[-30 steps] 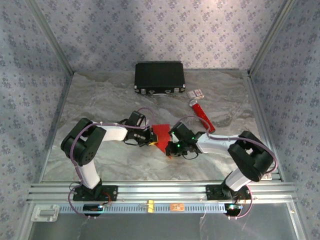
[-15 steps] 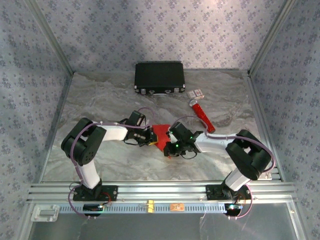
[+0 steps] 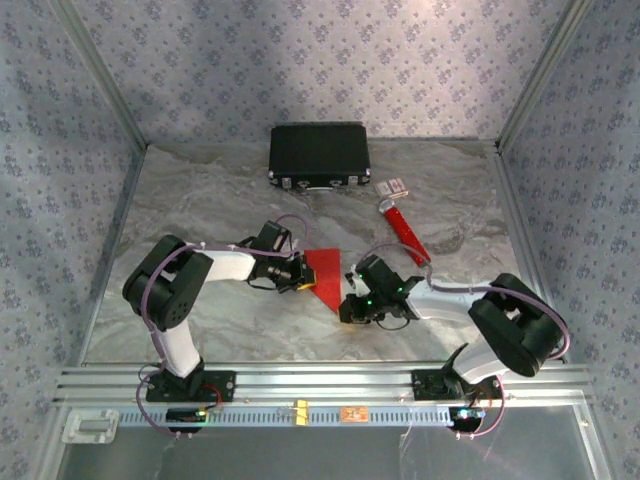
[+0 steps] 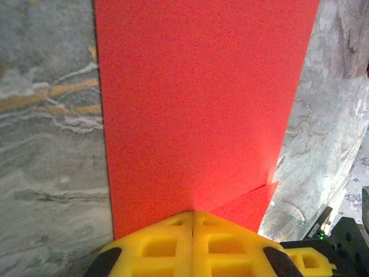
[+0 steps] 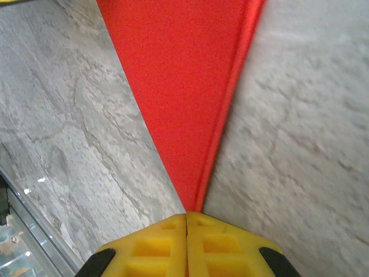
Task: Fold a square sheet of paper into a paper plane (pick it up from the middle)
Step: Third fold the triangle at the center of the table.
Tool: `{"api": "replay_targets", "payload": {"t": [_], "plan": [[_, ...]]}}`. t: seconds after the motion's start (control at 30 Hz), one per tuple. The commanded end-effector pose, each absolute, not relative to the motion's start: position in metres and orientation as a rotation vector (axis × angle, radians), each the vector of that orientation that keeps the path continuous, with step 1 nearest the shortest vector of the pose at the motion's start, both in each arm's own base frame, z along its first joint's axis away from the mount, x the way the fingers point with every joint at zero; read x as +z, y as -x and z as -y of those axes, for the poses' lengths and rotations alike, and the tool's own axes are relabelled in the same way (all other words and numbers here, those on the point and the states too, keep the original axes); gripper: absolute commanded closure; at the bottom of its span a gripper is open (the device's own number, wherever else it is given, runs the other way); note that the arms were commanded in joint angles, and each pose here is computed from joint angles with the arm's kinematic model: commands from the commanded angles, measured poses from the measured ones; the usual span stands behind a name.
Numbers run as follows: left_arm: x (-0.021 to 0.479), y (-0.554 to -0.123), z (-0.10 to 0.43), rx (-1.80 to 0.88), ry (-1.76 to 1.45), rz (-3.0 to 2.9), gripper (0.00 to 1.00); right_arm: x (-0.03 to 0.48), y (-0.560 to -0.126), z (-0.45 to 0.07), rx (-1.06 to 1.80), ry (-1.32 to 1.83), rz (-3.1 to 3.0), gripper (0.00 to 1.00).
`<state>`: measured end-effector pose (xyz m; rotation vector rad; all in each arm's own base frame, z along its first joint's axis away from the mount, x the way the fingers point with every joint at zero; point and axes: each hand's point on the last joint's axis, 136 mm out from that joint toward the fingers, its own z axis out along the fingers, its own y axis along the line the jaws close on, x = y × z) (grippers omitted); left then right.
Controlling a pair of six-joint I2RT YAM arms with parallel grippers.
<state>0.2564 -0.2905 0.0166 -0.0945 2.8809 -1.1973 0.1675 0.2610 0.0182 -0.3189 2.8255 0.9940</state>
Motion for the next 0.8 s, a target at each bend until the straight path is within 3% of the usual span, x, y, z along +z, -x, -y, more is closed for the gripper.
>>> {"api": "replay_targets", "payload": {"t": [0.0,0.2,0.33,0.57,0.77], "plan": [[-0.022,-0.238,0.265,-0.996,0.187,-3.030,1.00,0.004,-0.150,-0.237,0.929,0.279,-2.922,0.92],[-0.013,-0.239,0.269,-1.074,0.285,-2.975,1.00,0.035,-0.172,-0.240,0.960,0.204,-2.794,0.85],[-0.006,-0.241,0.269,-1.145,0.416,-2.888,1.00,0.044,-0.191,-0.227,0.799,0.108,-2.773,0.66],[0.004,-0.240,0.263,-1.190,0.548,-2.773,1.00,0.062,-0.219,-0.219,0.639,-0.057,-2.672,0.45],[0.025,-0.238,0.261,-1.215,0.497,-2.703,0.90,0.085,-0.236,-0.208,0.481,-0.178,-2.554,0.39]]}}
